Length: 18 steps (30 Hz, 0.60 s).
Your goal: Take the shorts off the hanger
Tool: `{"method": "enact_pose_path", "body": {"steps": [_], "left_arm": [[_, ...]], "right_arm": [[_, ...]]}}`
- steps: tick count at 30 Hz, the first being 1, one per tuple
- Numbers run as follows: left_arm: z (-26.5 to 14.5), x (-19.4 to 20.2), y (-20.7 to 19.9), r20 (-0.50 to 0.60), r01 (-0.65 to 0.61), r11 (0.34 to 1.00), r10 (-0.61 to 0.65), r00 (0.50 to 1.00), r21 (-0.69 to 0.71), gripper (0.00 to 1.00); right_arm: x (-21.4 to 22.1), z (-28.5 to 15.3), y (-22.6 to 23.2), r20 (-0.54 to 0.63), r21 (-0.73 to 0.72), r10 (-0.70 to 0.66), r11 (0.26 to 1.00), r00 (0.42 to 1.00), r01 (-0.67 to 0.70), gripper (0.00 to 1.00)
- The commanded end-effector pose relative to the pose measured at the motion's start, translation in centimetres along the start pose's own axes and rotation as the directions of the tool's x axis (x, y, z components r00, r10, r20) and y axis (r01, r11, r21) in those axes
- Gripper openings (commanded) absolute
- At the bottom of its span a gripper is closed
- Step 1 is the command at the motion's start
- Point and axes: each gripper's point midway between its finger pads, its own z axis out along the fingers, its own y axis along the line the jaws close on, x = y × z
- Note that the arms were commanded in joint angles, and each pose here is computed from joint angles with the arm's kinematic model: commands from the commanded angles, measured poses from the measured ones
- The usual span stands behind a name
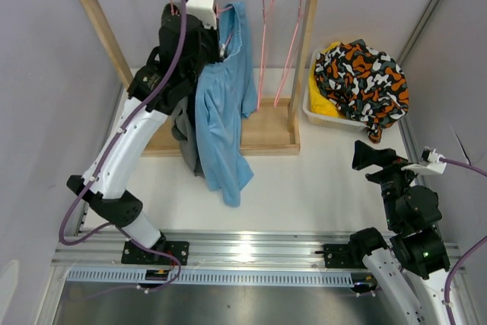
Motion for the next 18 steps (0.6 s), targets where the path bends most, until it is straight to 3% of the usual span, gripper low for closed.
{"method": "enact_pose_path", "body": {"steps": [1, 9, 11, 12, 13, 14, 16, 17, 18], "left_arm": [[-3.6, -7.8, 1.2, 0.186, 0.042, 0.999, -0.045, 0.982, 0.022, 0.00], [-8.6, -8.9, 1.6, 0.188, 0.038, 0.996, -0.053, 0.981, 0.086, 0.00], [-8.8, -5.7, 1.0, 0.109, 0.011, 0.993, -0.024, 0.994, 0.116, 0.00], [-11.6, -6.5, 1.4, 0.144, 0.029, 0.989, -0.049, 0.988, 0.144, 0.00], [-12.7, -6.2, 1.3, 0.148, 0.033, 0.985, -0.058, 0.987, 0.169, 0.00], [-12.0, -2.5, 0.8, 0.067, 0.014, 0.984, -0.026, 0.997, 0.180, 0.00], [-15.8, -2.8, 1.6, 0.099, 0.048, 0.973, -0.072, 0.992, 0.227, 0.00], [-15.9, -0.2, 1.4, 0.040, 0.037, 0.969, -0.048, 0.998, 0.244, 0.00], [-17.0, 0.2, 1.2, 0.032, 0.051, 0.960, -0.062, 0.998, 0.275, 0.00]], "right_arm": [[-0.5, 0.4, 0.6, 0.019, -0.019, 0.000, 1.000, 1.000, 0.000, 0.99], [-0.6, 0.6, 0.9, 0.024, -0.032, -0.001, 0.999, 1.000, 0.002, 0.99], [-0.9, 0.4, 2.3, 0.026, -0.107, 0.009, 0.994, 1.000, -0.006, 0.99], [-1.0, 0.2, 3.3, 0.029, -0.164, 0.009, 0.986, 1.000, -0.004, 0.99], [-1.5, 0.1, 5.0, 0.052, -0.251, 0.015, 0.968, 0.999, -0.002, 0.99], [-0.8, -0.8, 7.3, 0.020, -0.390, -0.014, 0.921, 1.000, 0.020, 0.99], [-1.2, -2.0, 10.6, 0.032, -0.554, -0.033, 0.831, 0.999, 0.045, 0.99], [-0.5, -3.3, 12.4, -0.001, -0.655, -0.067, 0.754, 0.998, 0.049, 0.99], [0.1, -3.1, 13.2, -0.032, -0.688, -0.091, 0.724, 0.995, 0.044, 1.00]]}}
